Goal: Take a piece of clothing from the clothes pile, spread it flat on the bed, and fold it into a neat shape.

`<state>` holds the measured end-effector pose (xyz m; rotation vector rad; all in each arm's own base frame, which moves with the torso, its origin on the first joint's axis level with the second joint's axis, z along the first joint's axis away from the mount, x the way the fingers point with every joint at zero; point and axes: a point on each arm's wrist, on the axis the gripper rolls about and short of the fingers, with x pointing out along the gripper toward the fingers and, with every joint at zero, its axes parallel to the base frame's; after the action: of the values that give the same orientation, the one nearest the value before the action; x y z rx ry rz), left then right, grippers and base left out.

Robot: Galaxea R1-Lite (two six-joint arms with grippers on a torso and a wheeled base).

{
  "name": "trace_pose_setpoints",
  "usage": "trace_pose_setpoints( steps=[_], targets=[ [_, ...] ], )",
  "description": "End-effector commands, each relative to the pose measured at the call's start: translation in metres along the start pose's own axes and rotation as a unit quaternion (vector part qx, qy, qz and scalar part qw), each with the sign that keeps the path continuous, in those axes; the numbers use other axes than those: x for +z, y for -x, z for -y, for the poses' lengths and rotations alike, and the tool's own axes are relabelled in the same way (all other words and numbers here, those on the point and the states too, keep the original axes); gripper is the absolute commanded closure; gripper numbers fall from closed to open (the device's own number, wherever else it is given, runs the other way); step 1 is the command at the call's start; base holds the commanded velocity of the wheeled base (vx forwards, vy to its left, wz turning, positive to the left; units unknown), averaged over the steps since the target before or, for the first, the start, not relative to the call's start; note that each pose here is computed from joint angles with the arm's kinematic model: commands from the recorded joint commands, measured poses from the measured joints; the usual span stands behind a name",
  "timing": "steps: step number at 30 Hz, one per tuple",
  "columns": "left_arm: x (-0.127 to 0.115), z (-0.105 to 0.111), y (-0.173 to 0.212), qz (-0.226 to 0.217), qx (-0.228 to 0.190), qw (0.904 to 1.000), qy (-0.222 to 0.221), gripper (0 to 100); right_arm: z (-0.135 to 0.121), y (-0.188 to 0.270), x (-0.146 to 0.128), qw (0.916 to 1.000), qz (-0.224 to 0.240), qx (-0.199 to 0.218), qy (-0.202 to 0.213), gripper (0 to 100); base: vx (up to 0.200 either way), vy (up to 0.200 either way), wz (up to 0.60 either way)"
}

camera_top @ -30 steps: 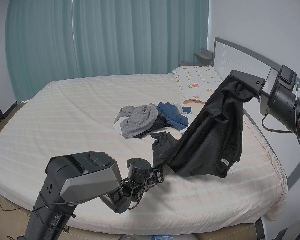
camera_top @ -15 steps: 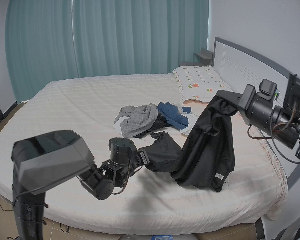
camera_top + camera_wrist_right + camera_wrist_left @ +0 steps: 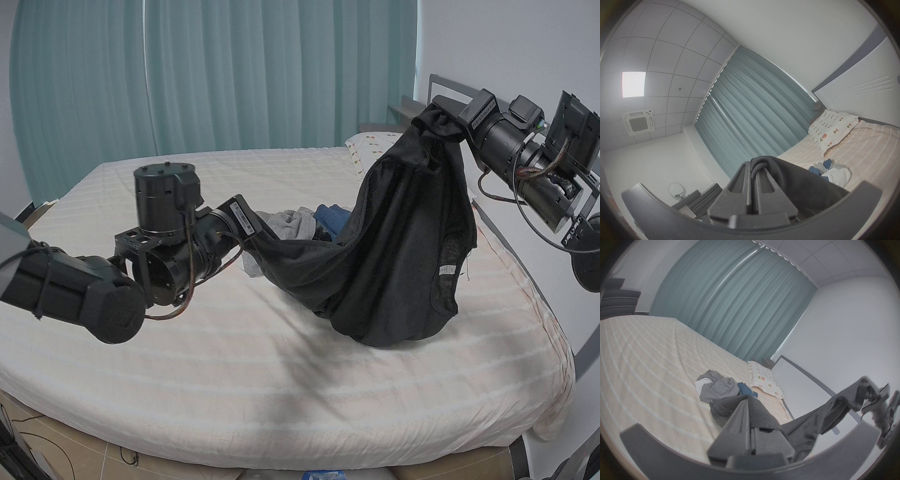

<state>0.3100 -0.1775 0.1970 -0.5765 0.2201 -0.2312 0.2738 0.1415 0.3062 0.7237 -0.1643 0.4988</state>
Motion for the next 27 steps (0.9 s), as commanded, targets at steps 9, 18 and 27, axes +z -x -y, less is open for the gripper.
trace_pose_setpoints(
  steps=[9, 18, 27],
  targets=[
    [-0.029, -0.021, 0.036, -0.073, 0.019, 0.9956, 0.056, 100, 0.074, 0.047, -0.104, 0.9779, -0.193, -0.080, -0.016, 100, 0.000, 0.000, 0.00],
    [-0.059, -0.028, 0.045, -0.124, 0.018, 0.9893, 0.074, 100, 0.086, 0.058, -0.139, 0.9755, -0.193, -0.066, -0.083, 100, 0.000, 0.000, 0.00],
    [-0.073, -0.042, 0.054, -0.128, 0.021, 0.9883, 0.079, 100, 0.087, 0.060, -0.149, 0.9727, -0.199, -0.070, -0.097, 100, 0.000, 0.000, 0.00]
  ],
)
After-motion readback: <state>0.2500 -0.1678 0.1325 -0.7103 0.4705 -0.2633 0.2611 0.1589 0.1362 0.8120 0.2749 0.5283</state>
